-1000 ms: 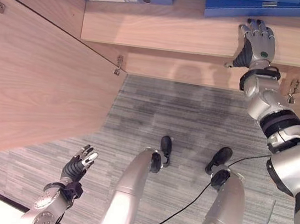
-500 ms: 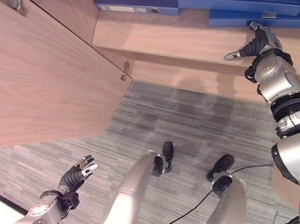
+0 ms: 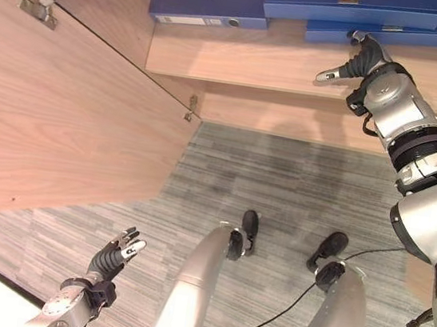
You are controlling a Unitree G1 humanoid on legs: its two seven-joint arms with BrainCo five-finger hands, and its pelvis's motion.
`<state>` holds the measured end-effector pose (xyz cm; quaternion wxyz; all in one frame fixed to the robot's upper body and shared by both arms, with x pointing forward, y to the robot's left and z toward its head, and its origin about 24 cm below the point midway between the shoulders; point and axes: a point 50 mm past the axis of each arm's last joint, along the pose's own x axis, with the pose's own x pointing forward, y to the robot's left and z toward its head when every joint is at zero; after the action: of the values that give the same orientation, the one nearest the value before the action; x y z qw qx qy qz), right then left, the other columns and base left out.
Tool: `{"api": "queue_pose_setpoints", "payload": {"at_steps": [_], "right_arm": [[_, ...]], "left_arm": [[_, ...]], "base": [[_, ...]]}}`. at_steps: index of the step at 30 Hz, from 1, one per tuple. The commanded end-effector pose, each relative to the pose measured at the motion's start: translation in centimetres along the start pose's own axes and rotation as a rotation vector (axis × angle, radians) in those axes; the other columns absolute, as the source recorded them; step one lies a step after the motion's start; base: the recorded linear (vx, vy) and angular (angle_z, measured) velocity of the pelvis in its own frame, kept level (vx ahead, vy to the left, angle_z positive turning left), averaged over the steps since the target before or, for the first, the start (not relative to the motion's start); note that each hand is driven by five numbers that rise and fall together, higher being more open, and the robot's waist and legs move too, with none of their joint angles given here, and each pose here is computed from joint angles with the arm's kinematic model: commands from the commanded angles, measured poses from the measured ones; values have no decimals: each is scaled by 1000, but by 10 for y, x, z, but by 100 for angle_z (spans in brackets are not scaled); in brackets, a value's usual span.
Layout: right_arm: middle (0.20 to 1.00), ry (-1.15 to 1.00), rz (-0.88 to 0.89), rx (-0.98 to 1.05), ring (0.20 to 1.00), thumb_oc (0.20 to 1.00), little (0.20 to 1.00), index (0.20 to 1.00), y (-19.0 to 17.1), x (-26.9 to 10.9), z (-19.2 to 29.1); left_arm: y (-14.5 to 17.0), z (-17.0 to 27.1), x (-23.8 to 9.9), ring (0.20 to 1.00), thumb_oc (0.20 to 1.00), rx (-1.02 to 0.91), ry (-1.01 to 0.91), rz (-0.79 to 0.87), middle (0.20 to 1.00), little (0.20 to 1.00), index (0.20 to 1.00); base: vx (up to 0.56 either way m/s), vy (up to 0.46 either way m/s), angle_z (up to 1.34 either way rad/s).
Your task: Put the empty folder in the office cabinet
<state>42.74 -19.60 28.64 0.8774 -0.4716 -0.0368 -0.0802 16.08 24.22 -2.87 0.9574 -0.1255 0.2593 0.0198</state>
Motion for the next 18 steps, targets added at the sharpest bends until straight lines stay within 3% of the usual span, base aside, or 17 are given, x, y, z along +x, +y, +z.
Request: {"api": "queue_pose_setpoints", "payload": {"at_steps": [1,18], "right_arm": [[1000,-177,-20,180,1000,1000,1000,1000,-1,-1,61],[1000,-115,-137,156,1000,1000,1000,1000,-22,1,54]], "left_arm": [[17,24,-1,1000,1000,93,-71,49,1000,1000,1000],[16,20,2,1000,1000,90,-56,60,1000,1000,1000]], "base": [[0,0,0],[1,1,1]]}}
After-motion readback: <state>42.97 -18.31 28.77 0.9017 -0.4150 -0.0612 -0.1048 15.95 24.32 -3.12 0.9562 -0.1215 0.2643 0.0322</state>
